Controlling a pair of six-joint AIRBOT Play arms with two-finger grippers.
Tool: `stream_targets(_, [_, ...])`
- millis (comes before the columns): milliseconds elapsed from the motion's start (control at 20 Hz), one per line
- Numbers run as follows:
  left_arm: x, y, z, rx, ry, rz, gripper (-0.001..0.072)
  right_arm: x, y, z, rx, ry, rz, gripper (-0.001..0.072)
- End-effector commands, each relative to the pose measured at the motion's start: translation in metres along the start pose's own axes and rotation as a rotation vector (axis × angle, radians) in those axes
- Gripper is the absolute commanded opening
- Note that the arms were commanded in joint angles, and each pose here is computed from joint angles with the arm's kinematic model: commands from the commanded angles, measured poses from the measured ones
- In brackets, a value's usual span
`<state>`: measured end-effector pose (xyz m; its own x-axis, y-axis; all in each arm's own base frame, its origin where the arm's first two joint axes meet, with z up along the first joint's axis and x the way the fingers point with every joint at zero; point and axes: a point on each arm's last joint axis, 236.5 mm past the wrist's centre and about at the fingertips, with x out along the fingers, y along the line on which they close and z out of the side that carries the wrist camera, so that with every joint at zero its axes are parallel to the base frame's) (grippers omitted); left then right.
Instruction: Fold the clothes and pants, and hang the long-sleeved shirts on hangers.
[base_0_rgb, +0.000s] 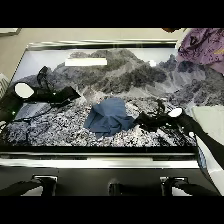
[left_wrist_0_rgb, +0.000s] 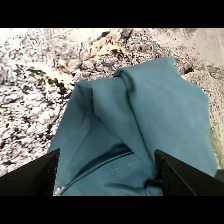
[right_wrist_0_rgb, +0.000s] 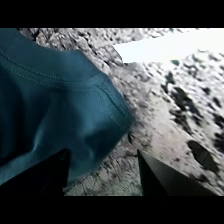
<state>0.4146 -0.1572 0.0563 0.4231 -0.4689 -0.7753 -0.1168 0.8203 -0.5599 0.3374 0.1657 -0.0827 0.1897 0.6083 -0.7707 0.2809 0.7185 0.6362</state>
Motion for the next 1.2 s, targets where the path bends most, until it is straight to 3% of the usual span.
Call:
stream_targets(0, [0.001,0.003,0.000,0.005,0.001,0.011,0.0681,0.015,0.003,0.004,0.057,-0.013,0.030,0.0344])
stream_targets(50, [0.001,0.003,0.000,0.005,0.002,0.011,0.0680,0.016,0.001,0.006,0.056,-0.017,0.024,0.0280])
stream_targets(100, [0.001,0.004,-0.001,0.002,0.009,0.012,0.0680,0.016,0.001,0.006,0.054,-0.018,0.023,0.0129])
stream_targets(150, [0.002,0.005,-0.004,-0.002,0.019,0.015,0.0680,0.016,0.001,0.006,0.037,-0.020,0.023,0.0034])
stream_targets(550, [0.048,0.093,-0.049,-0.070,0.169,0.176,0.0677,-0.007,0.016,0.002,-0.052,-0.038,0.028,0.0031])
stream_targets(1150, [0.108,0.072,-0.116,-0.014,0.369,0.109,0.0676,-0.017,0.026,-0.012,-0.084,-0.002,0.049,0.0031])
